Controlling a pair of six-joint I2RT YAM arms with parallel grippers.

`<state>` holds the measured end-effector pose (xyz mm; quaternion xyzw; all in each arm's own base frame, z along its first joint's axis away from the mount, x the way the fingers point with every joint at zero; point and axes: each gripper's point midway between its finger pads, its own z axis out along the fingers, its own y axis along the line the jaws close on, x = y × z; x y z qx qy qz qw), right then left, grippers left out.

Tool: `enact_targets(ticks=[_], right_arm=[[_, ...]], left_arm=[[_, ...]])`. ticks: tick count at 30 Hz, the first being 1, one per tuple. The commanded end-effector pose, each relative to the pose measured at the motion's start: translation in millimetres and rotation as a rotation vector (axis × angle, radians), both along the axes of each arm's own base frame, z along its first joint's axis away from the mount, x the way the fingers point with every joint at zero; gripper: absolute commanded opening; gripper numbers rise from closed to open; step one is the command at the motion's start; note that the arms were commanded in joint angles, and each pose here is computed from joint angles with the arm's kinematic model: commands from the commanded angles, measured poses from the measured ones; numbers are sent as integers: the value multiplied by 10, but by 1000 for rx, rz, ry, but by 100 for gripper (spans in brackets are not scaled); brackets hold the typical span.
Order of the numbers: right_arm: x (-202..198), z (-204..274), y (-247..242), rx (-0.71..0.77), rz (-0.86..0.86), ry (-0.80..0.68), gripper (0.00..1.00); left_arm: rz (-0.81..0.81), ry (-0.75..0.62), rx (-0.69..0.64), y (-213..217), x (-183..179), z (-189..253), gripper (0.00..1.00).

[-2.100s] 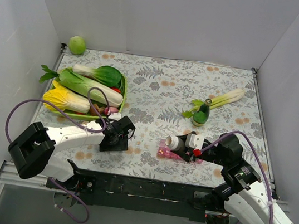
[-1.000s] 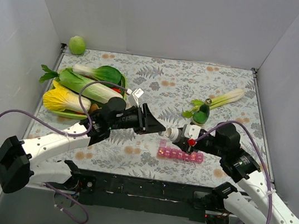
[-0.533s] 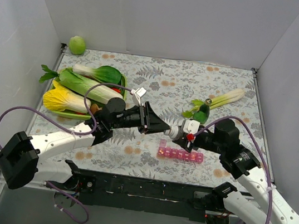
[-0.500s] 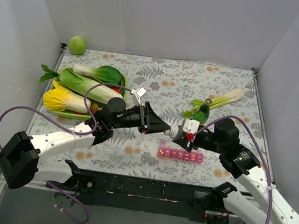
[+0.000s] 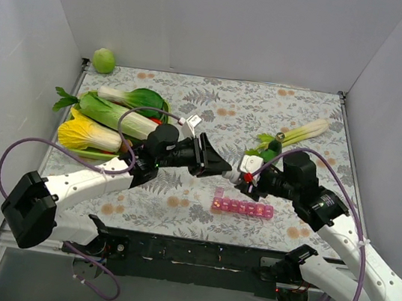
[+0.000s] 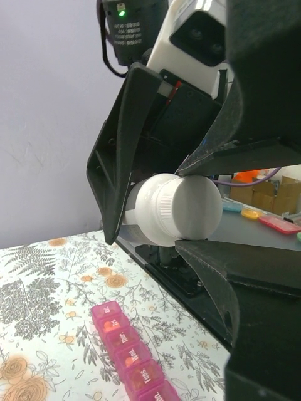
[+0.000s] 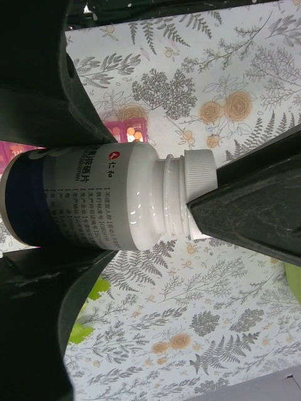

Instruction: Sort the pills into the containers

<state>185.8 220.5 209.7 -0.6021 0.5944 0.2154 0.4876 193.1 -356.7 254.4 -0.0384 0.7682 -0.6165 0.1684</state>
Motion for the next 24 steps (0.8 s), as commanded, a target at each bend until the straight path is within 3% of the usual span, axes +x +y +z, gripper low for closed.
enact_targets(ticks=[1,14,19,24], right_arm=[[94,274,71,19,7,-95,1],[-60,470,196,91,89,-100,1],[-302,497,301,196,150,113,1],[-670,505,378,315,279,333,1]], left_arm=[[-45,10,22,-82,-51,67,11],[-234,-2,-6,-199,-271,74,8],[-401,-141,1,-197,-492,12,7],[-593,-392,11,-54,-727,-5,7]])
